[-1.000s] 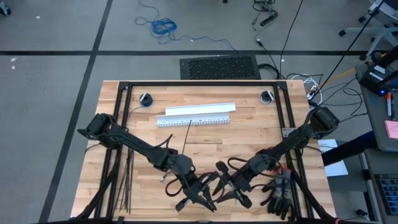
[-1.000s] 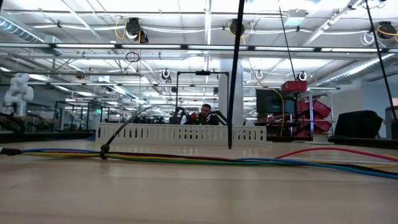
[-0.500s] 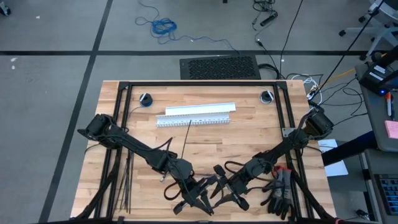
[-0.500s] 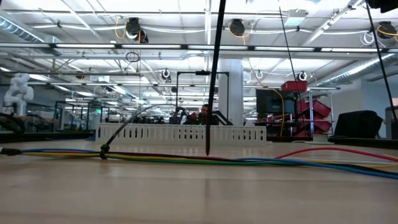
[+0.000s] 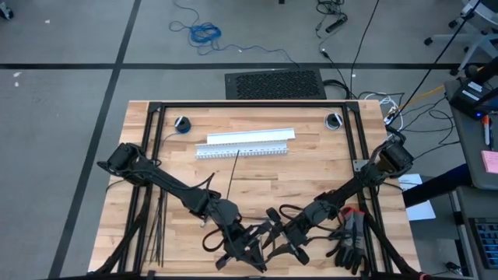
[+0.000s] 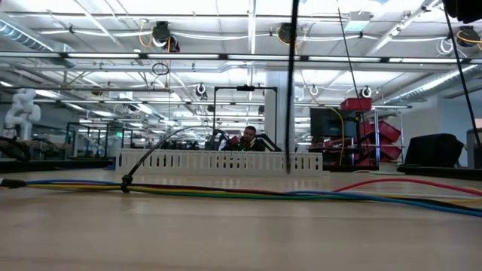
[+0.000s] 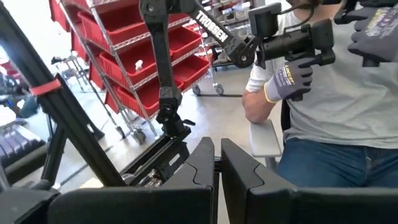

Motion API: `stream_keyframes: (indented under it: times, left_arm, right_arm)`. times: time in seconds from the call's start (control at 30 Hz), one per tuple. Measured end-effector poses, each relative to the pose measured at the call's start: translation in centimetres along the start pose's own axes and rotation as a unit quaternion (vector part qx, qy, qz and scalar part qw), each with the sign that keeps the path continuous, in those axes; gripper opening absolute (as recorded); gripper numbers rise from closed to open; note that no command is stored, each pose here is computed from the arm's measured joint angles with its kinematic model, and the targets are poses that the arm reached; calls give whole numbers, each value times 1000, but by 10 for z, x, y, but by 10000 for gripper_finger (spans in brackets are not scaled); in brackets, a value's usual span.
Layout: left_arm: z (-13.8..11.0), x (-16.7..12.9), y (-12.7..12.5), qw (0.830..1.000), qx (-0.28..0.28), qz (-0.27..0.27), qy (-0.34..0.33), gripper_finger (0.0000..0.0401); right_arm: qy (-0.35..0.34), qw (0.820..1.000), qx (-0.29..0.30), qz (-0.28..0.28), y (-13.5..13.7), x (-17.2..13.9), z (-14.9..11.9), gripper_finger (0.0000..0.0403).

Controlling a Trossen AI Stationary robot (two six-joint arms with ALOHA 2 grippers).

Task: Ziptie cables
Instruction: Wrap the black zip tie on the cables

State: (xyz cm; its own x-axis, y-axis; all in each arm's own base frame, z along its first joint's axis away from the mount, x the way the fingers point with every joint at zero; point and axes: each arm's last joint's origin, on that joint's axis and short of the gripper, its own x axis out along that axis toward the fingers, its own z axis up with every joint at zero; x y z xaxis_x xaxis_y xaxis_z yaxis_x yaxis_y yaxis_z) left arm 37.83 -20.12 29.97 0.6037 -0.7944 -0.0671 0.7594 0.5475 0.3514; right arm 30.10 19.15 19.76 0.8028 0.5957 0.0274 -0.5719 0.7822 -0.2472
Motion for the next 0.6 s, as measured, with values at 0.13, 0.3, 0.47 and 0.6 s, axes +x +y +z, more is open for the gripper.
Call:
stream_keyframes:
  times: [0.13, 0.3, 0.47, 0.6]
  left_arm:
    - [2, 0, 1, 1000, 14, -6, -16, 12]
    - [3, -1, 1, 1000, 14, -7, -18, 12]
    - [2, -1, 3, 1000, 14, -4, -19, 12]
    - [4, -3, 8, 999, 33, 7, -32, 12]
  right_arm:
    - [1, 1000, -5, 0, 0, 0, 0, 130]
    - [2, 1000, -6, 0, -1, 0, -1, 129]
    - [0, 1000, 0, 2, -1, 0, 0, 110]
    - [1, 1000, 0, 2, -1, 0, -1, 84]
